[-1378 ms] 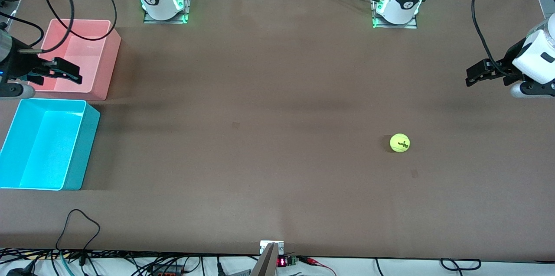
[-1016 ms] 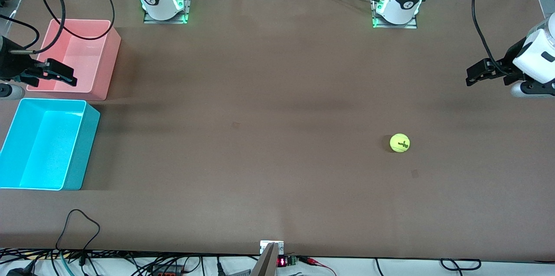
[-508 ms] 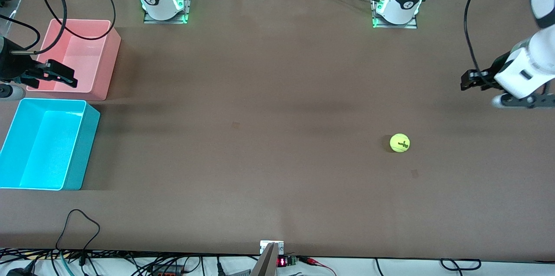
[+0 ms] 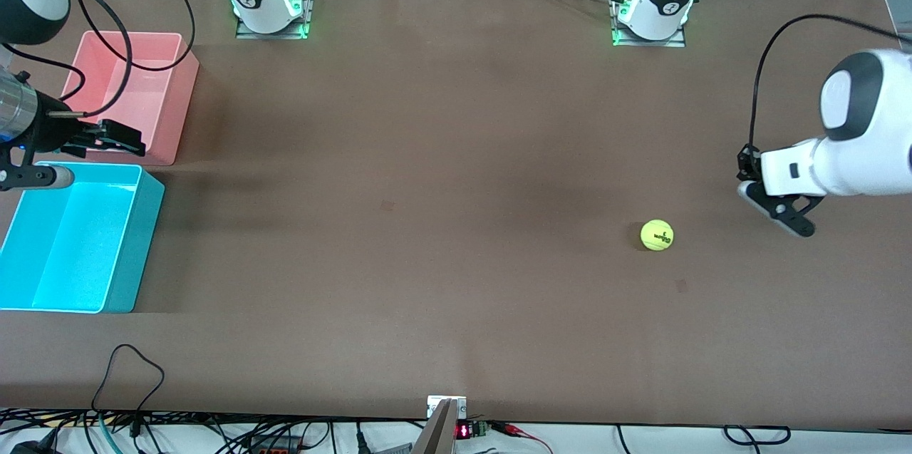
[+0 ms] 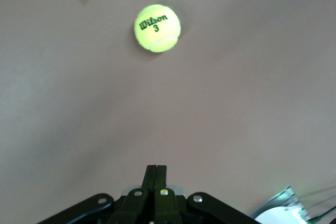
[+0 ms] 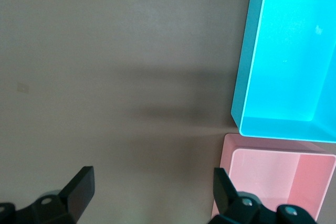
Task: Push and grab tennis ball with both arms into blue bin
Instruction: 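Lower the left gripper down beside the yellow tennis ball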
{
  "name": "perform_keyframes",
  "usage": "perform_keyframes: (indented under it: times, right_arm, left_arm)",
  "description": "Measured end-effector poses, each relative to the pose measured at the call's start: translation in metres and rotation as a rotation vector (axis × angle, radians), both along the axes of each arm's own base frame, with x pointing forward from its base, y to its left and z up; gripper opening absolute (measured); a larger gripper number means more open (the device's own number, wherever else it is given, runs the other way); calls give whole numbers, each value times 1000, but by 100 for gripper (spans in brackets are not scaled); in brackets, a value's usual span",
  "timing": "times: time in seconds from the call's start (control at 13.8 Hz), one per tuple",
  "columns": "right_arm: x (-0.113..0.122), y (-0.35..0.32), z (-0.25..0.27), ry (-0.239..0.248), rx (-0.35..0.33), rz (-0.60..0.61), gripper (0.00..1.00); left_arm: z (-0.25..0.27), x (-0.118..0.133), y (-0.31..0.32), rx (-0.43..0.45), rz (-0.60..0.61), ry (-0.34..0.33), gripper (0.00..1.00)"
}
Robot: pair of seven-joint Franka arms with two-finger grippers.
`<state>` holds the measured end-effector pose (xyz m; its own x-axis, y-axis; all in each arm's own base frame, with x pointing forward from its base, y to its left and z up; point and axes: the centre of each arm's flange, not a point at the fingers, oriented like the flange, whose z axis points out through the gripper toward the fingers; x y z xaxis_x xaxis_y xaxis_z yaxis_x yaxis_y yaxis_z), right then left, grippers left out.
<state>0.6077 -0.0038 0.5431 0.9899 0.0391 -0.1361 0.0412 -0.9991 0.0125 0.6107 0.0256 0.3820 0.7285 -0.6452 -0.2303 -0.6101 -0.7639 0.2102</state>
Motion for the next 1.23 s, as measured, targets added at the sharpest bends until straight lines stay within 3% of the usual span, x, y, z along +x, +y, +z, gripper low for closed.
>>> perform_keyframes:
  times: [0.29, 0.73, 1.02, 1.23]
  right_arm:
    - [0, -3, -4, 17, 0, -5, 100]
    - [0, -3, -6, 21, 0, -5, 100]
    - [7, -6, -25, 47, 1, -9, 100]
    - [15, -7, -49, 77, 3, -10, 100]
  left_arm:
    - [-72, 20, 19, -90, -225, -35, 1]
    - [-148, 41, 30, -187, -622, -150, 1]
    - [-162, 46, 31, -152, -724, -213, 1]
    - [-169, 43, 32, -118, -771, -216, 1]
